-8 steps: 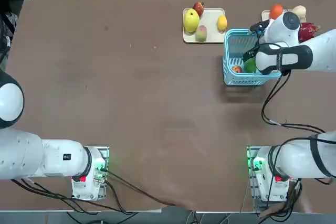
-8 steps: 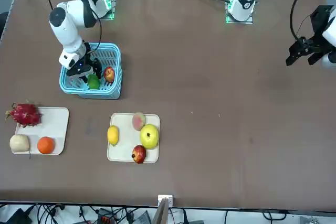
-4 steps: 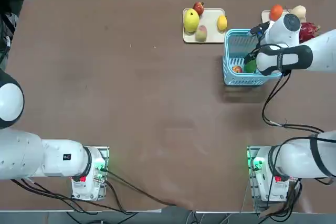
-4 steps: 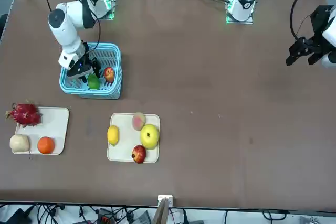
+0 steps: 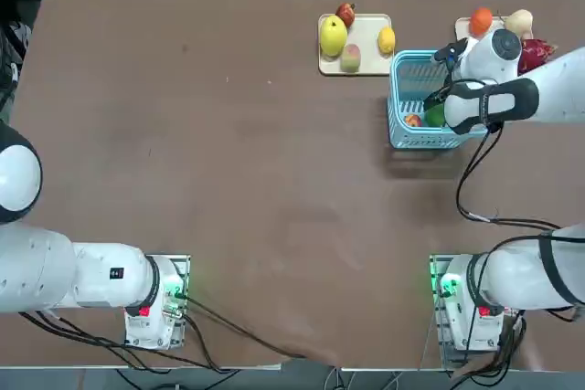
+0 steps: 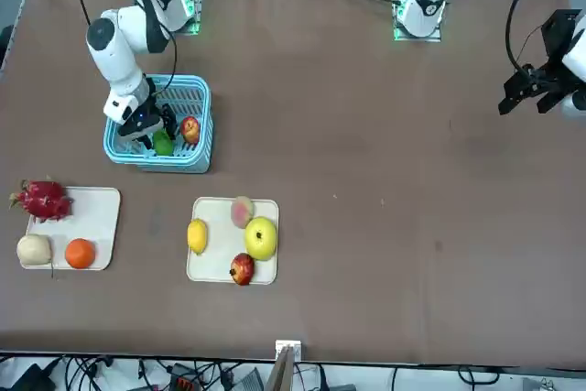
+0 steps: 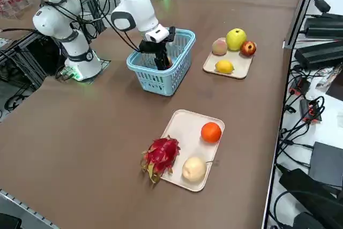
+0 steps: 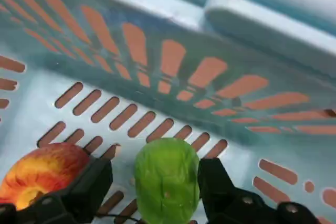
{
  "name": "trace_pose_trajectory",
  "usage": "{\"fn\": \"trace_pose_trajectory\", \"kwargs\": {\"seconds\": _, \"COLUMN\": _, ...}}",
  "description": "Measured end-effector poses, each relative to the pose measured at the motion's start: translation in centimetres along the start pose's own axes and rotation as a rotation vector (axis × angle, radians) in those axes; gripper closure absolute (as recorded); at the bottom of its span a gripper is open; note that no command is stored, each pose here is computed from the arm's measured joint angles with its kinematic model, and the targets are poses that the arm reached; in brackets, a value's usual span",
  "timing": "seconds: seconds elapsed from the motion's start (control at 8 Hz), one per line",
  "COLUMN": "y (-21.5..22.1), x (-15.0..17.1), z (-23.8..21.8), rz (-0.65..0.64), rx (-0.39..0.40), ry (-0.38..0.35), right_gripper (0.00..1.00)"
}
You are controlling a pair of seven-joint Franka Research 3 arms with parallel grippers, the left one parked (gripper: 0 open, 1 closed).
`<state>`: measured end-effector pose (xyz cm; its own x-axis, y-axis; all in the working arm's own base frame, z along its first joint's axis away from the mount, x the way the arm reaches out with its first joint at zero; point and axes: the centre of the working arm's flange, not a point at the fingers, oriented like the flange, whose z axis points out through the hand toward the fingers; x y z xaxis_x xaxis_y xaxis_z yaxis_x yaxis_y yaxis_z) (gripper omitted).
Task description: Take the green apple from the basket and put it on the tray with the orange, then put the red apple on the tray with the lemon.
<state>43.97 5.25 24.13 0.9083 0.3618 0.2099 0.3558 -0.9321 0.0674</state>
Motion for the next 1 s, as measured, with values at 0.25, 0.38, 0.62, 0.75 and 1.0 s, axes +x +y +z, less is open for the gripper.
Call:
{"fn": "trace_pose_trajectory", "kwargs": {"seconds": 0.25, "y": 0.3, "x": -0.2, "z": 0.4, "rz": -0.015, "rx": -0.001, "ry": -0.003, "right_gripper": 0.0}}
{"fn": "trace_pose_trajectory", "kwargs": {"seconds": 0.38, "y": 0.4, "x": -0.3, "z": 0.5, "rz": -0.015, "rx": -0.001, "ry": -0.006, "right_gripper": 0.0}}
{"fn": "trace_pose_trajectory", "kwargs": {"seconds": 0.62, "y": 0.4, "x": -0.7, "z": 1.2, "rz": -0.013, "rx": 0.004, "ry": -0.023, "right_gripper": 0.0}}
{"fn": "trace_pose_trajectory", "kwargs": {"seconds": 0.75, "y": 0.4, "x": -0.9, "z": 1.6, "rz": -0.013, "rx": 0.007, "ry": -0.033, "right_gripper": 0.01}}
{"fn": "trace_pose_trajectory", "kwargs": {"seconds": 1.0, "y": 0.4, "x": -1.0, "z": 2.0, "rz": -0.012, "rx": 0.009, "ry": -0.041, "right_gripper": 0.07}}
